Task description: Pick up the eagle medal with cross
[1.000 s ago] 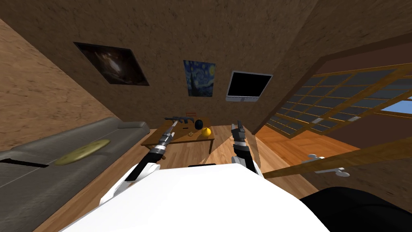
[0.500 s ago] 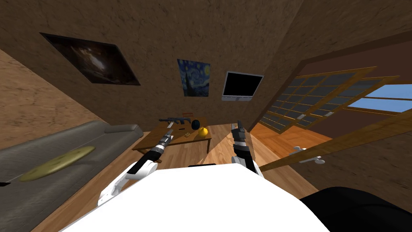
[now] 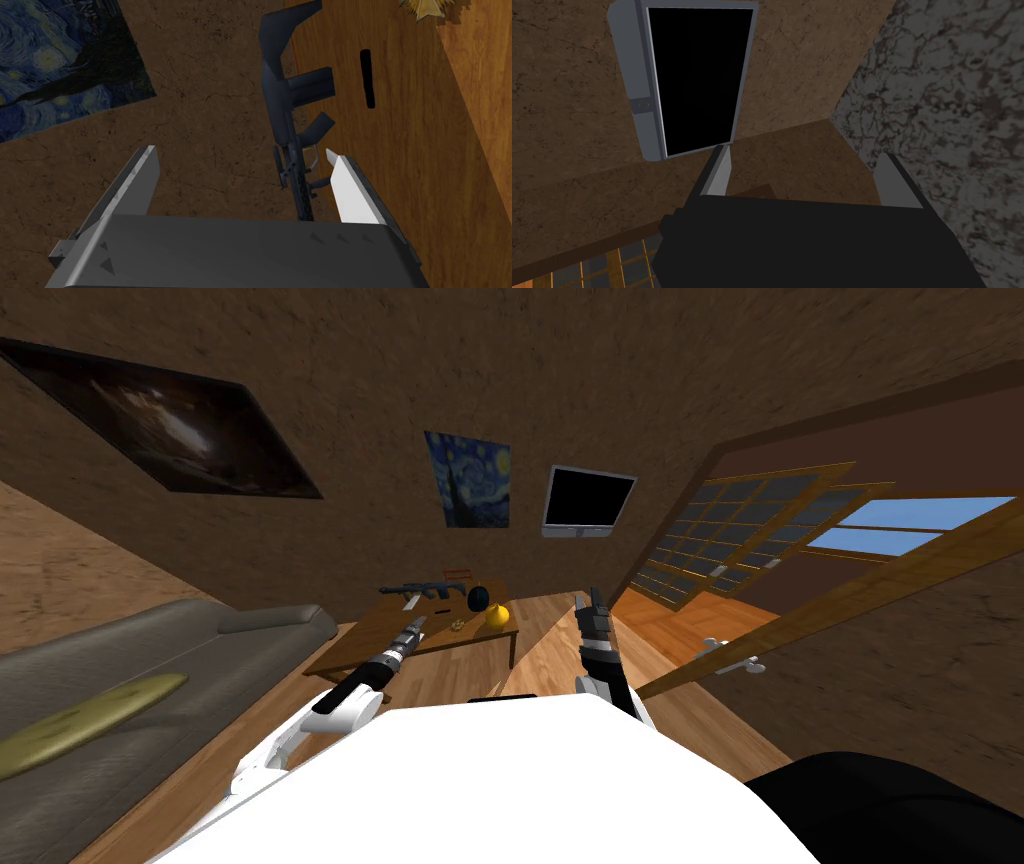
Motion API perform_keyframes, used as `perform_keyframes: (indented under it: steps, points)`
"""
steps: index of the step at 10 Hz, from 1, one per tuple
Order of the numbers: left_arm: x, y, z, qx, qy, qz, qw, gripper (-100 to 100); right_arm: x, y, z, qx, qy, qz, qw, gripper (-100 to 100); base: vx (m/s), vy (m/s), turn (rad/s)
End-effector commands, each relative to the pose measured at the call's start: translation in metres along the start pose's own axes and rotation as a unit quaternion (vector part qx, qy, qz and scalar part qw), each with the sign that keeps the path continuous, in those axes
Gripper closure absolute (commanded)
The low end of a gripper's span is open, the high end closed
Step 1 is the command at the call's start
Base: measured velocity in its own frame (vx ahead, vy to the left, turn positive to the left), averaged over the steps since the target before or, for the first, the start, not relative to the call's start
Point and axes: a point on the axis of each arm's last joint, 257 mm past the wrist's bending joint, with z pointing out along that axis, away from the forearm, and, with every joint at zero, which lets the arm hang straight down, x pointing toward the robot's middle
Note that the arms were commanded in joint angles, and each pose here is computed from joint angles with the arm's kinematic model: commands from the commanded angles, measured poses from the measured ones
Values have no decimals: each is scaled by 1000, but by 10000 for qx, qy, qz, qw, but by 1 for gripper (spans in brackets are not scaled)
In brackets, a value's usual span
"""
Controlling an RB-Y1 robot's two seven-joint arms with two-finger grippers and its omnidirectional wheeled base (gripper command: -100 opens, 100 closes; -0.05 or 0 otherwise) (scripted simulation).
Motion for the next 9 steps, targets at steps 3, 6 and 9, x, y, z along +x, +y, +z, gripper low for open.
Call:
perform_keyframes:
  steps: [3,6,9]
  points:
    - [-14,36,5,-503,-35,47,9987,-100,0,0,0,0,0,0,10000,0,4,-21,-92]
    - [-35,73,9,-1136,-64,111,9934,-100,0,0,0,0,0,0,10000,0,9,-34,-157]
    - [-50,108,4,-1655,-123,122,9861,-100,0,0,0,0,0,0,10000,0,12,-25,-139]
